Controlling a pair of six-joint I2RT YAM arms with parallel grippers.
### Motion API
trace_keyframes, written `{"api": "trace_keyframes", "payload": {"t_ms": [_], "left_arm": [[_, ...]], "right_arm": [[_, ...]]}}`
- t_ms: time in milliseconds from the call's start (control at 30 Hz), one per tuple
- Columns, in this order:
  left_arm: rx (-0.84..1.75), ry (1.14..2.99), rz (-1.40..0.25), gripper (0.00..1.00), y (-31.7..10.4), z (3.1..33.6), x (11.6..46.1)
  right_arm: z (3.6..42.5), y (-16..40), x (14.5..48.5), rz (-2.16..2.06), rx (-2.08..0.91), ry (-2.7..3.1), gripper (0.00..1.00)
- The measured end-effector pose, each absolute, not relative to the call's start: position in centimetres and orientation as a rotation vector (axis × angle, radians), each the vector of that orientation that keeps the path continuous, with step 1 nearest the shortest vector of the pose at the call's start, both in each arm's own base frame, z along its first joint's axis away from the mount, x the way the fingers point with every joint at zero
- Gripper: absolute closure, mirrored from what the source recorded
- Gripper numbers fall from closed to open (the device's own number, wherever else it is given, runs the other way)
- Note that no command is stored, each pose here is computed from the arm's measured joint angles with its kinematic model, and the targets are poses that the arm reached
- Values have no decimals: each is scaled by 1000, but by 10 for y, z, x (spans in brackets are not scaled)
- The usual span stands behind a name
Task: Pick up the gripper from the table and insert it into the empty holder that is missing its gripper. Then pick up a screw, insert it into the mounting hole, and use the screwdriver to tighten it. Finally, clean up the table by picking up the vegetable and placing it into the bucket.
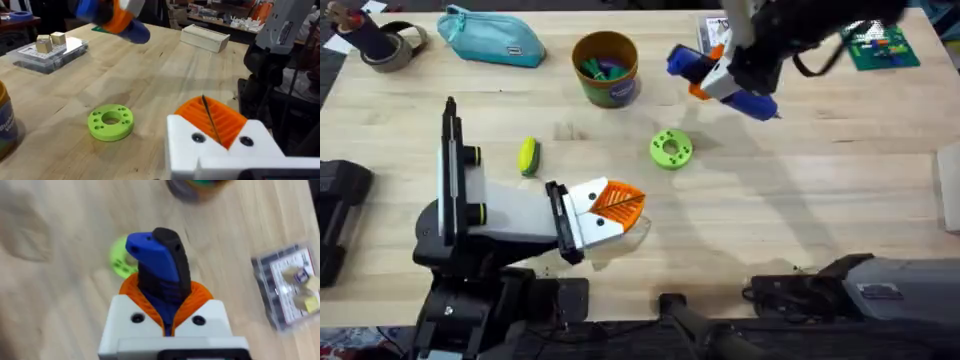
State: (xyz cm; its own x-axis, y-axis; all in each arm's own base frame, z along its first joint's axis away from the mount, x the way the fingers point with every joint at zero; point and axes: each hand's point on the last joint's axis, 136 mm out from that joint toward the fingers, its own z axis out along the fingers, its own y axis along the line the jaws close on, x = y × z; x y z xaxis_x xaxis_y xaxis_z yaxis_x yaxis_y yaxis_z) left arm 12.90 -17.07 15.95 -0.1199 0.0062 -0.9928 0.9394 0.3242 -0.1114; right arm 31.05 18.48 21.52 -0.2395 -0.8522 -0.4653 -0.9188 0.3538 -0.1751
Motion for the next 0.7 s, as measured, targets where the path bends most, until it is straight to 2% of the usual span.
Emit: {"api": "trace_keyframes", "payload": {"t_ms": [233, 433, 533, 633, 667, 700], "left_arm": [[922, 1451, -1031, 991, -171, 159, 129], [922, 1452, -1031, 991, -171, 159, 129], [922, 1451, -1031, 991, -171, 159, 129], [921, 1451, -1030, 991, -171, 159, 129], [921, 1451, -1030, 991, -171, 159, 129], [921, 1452, -1031, 991, -171, 159, 129]], "right_arm": [[130, 145, 354, 65, -1608, 2357, 962], [57, 118, 367, 89, -1629, 2543, 965], [41, 106, 368, 89, -1620, 2600, 967], [41, 99, 370, 84, -1592, 2613, 967], [42, 98, 371, 82, -1584, 2615, 939], [43, 96, 371, 83, -1576, 2620, 835]]}}
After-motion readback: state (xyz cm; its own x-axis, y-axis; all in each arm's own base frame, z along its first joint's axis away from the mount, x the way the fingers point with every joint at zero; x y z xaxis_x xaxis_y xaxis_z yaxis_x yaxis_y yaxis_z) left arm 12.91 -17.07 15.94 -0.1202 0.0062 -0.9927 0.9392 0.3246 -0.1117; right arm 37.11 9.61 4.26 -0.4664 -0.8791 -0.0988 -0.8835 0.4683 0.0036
